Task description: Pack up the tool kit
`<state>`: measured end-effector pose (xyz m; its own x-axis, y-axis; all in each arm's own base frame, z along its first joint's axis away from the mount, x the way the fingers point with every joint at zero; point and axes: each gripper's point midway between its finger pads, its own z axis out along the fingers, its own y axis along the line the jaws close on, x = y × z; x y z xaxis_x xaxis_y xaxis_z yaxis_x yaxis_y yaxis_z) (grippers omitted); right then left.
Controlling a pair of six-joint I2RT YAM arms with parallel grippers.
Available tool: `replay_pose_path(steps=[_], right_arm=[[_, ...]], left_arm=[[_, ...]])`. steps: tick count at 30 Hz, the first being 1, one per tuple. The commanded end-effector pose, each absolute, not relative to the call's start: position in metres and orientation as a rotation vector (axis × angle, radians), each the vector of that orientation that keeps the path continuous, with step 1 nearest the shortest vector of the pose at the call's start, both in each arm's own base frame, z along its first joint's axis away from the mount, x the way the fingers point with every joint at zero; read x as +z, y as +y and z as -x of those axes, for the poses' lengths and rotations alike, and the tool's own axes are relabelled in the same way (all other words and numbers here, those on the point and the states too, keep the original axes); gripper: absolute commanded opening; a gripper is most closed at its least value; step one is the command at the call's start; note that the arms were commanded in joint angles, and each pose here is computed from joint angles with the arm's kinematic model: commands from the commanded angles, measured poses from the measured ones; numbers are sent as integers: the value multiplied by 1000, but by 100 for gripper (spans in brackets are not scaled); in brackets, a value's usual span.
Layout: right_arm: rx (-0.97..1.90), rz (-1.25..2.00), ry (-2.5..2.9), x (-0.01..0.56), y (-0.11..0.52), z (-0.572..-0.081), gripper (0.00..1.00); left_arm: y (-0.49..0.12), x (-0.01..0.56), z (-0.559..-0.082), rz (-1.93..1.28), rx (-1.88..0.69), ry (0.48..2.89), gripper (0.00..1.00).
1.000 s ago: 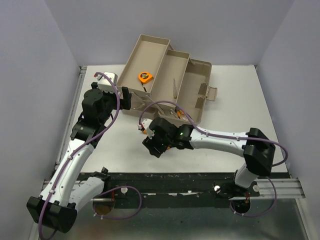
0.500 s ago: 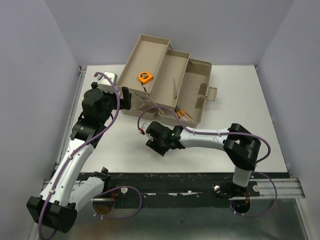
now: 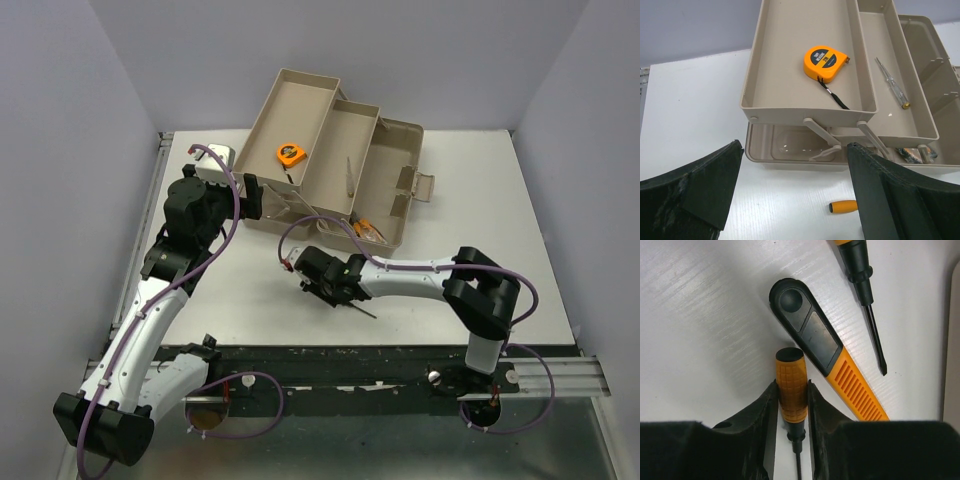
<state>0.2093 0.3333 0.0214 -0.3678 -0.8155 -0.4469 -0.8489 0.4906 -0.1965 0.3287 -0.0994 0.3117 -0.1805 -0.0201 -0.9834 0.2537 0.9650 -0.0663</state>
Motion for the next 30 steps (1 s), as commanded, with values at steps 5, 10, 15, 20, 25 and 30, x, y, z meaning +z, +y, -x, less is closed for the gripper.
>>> replay_pose_path(steps=[5, 10, 15, 20, 25, 30], right_arm=[[142, 1238, 2329, 33, 326, -198, 1], [279, 1094, 2149, 134, 335, -209, 1], [336, 892, 1922, 241, 321, -237, 1], [336, 496, 1858, 305, 278, -306, 1], [472, 228, 1729, 348, 266, -368, 1], [562, 114, 1774, 345, 279, -426, 1]], left_arm=[[-101, 314, -329, -185, -252, 1722, 99], [-94, 319, -327, -152, -225, 1698, 99], [-90, 325, -323, -142, -214, 1672, 99], [-91, 325, -323, -143, -220, 1672, 99], [-91, 324, -323, -142, -221, 1677, 99], [-88, 327, -322, -139, -203, 1670, 99]])
